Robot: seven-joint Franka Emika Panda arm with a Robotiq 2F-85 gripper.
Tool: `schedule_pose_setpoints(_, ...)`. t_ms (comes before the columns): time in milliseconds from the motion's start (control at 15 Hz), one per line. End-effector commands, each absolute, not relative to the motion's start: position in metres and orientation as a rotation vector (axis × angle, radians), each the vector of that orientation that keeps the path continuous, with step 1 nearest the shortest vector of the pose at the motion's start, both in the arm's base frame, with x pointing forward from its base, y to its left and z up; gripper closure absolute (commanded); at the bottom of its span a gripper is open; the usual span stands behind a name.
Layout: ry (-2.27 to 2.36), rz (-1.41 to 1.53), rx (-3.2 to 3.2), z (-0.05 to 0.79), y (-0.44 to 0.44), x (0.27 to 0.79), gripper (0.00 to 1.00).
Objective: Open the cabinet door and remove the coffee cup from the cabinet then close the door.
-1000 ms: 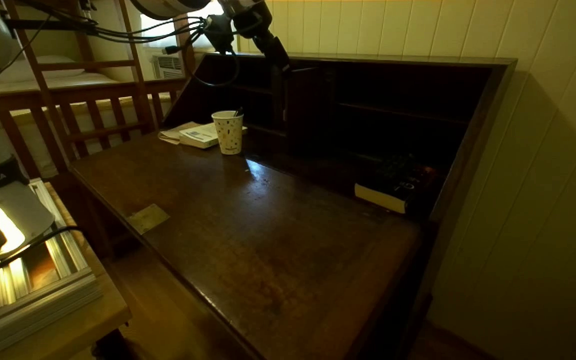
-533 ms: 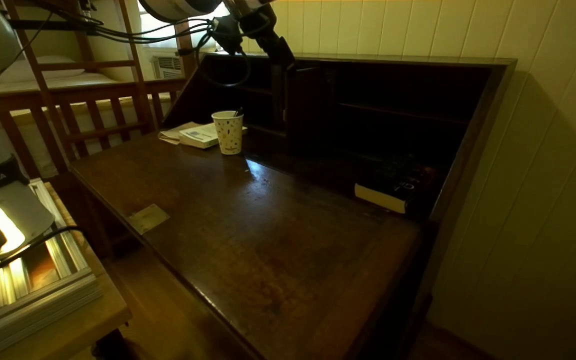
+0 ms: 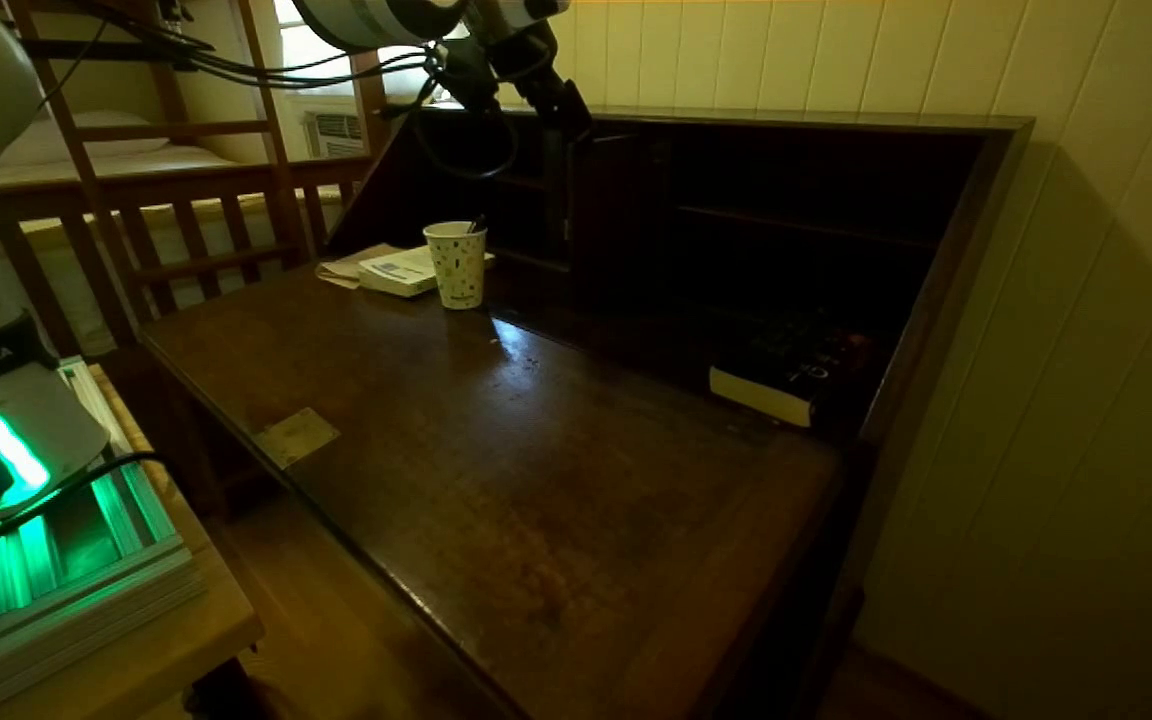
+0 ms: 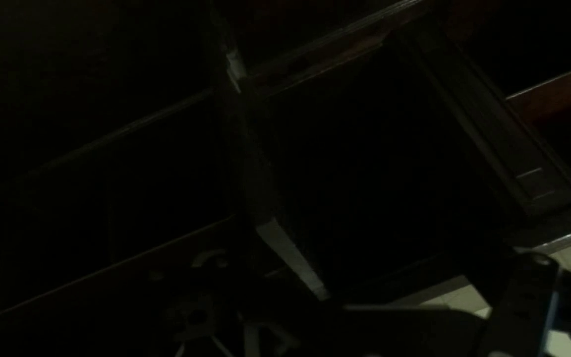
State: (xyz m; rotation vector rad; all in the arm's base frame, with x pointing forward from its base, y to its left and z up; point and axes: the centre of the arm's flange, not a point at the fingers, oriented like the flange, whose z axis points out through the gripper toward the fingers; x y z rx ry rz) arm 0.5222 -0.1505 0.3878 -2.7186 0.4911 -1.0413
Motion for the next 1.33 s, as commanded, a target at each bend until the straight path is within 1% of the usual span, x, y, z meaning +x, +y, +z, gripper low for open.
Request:
schedule_pose_setpoints(0,0.411,-1.049,-2.657,0.383,-0.145,0.545,0.00)
schedule_pose_setpoints(800,0.289,-1.073,-2.580,0.374,-0.088,0.589,0.00)
schedule_pose_setpoints(1267,0.312,-1.118,-2.523,0.365,-0.085,0.601,0.00)
